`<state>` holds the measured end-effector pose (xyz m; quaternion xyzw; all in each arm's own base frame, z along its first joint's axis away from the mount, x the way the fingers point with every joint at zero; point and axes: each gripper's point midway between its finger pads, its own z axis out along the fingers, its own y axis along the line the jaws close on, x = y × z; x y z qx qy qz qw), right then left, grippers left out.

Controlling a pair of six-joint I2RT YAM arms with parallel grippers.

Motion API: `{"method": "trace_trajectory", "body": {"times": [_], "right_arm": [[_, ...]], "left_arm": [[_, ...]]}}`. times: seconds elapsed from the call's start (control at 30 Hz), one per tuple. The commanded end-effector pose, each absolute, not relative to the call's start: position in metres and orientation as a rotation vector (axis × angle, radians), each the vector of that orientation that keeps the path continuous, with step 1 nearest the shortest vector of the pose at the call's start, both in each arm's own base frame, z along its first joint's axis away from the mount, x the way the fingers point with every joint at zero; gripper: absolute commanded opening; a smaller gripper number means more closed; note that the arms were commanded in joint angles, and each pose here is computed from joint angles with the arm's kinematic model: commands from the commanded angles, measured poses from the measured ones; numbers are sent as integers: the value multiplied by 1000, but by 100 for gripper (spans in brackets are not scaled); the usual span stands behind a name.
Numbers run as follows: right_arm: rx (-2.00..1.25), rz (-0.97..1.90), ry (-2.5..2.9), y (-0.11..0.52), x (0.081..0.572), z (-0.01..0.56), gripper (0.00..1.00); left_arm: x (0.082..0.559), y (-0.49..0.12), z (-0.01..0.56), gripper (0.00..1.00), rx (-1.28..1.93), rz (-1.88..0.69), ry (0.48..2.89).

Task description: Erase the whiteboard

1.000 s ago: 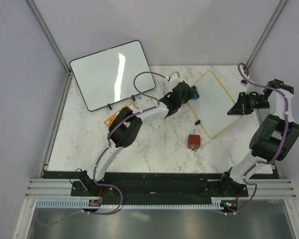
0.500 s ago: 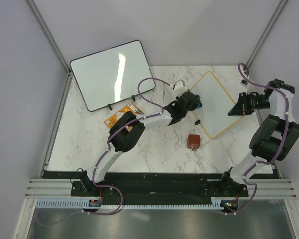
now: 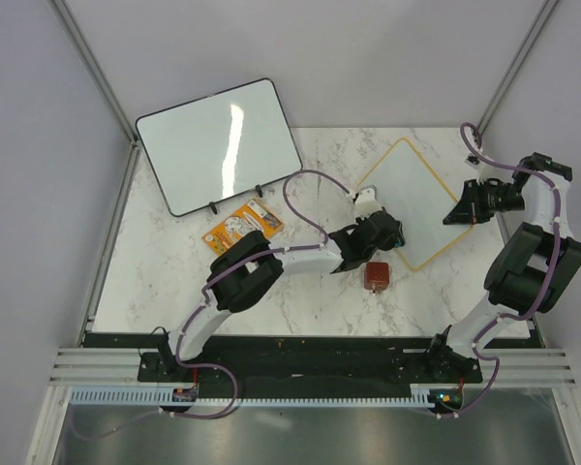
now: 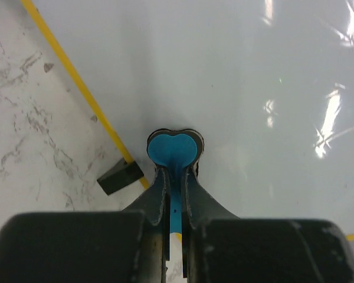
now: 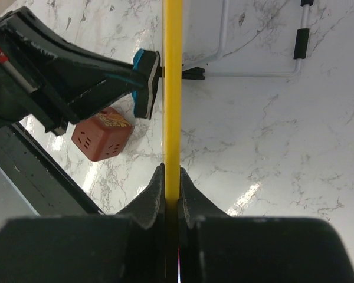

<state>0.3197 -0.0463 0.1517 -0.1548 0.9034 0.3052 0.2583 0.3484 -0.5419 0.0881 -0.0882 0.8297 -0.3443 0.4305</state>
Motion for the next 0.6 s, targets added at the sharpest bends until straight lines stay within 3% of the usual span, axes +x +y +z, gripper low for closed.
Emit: {"method": "trace_trajectory", "body": {"times": [0.0, 0.13, 0.57], "right_arm": [[-550, 800, 2493, -35, 316, 139, 0], [-507, 737, 2470, -41, 328, 158, 0], [-430, 677, 2372, -47, 361, 202, 0]], "left_arm": [[359, -528, 167, 2, -192, -925, 1945], [371, -494, 229, 2, -174, -883, 1811], [381, -396, 254, 2, -162, -675, 1800]]}}
